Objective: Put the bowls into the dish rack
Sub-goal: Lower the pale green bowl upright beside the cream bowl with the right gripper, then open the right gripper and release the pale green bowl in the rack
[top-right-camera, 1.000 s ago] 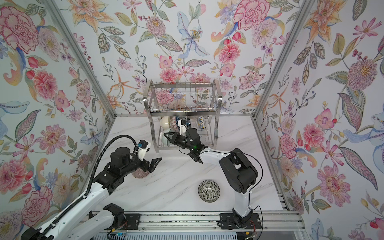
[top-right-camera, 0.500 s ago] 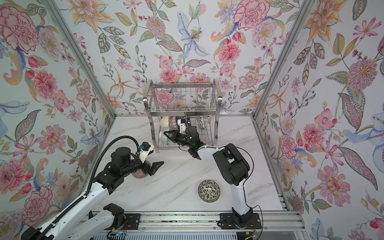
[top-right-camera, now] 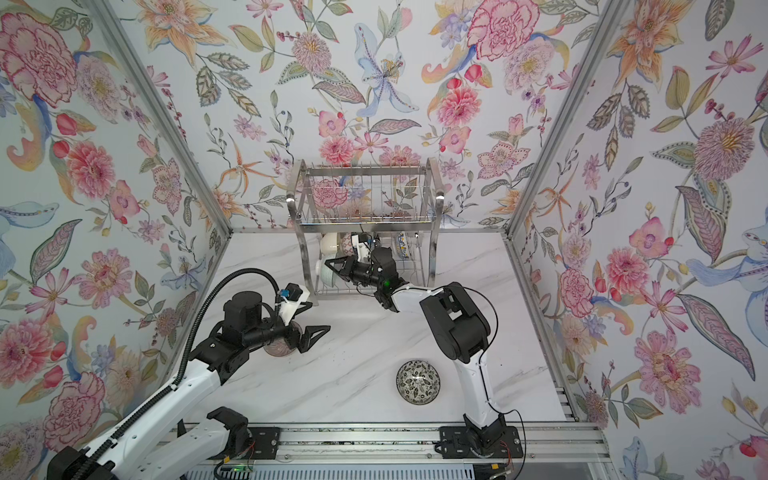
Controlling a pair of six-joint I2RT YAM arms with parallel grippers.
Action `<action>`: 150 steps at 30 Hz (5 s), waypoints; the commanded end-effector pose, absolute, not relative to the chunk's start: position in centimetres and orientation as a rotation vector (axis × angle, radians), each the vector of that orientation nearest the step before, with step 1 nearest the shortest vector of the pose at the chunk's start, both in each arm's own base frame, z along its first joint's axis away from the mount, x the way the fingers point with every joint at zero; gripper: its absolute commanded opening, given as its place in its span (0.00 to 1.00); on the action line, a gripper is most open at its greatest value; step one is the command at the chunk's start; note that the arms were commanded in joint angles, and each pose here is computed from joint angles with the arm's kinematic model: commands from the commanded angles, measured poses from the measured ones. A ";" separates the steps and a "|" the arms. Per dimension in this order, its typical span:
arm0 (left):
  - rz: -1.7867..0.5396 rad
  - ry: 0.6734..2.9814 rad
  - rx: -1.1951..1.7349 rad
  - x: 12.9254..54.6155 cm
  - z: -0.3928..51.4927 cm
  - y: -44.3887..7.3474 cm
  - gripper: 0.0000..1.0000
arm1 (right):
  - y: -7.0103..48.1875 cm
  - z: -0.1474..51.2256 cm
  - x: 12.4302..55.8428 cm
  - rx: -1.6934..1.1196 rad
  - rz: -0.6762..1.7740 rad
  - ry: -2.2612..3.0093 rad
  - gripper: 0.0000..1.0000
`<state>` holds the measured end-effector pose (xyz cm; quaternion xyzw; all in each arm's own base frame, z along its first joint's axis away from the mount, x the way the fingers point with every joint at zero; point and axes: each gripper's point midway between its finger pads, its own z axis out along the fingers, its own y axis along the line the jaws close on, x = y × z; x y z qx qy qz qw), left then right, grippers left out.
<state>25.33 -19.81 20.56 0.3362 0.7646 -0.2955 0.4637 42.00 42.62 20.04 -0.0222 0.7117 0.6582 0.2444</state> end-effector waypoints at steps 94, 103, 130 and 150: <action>-0.605 1.865 0.586 28.9 23.6 -15.7 0.99 | 43.3 15.7 43.8 -0.151 1.686 2.106 0.08; -0.575 1.858 0.566 29.0 23.8 -15.3 0.99 | 44.0 16.5 43.6 -0.172 1.692 2.097 0.21; -0.285 1.938 0.232 32.3 23.6 -9.8 0.99 | 41.2 19.6 41.9 -0.132 1.573 1.983 0.59; -0.114 2.209 -0.180 32.0 20.8 -5.1 0.93 | 36.2 17.6 37.8 -0.342 1.211 2.003 0.58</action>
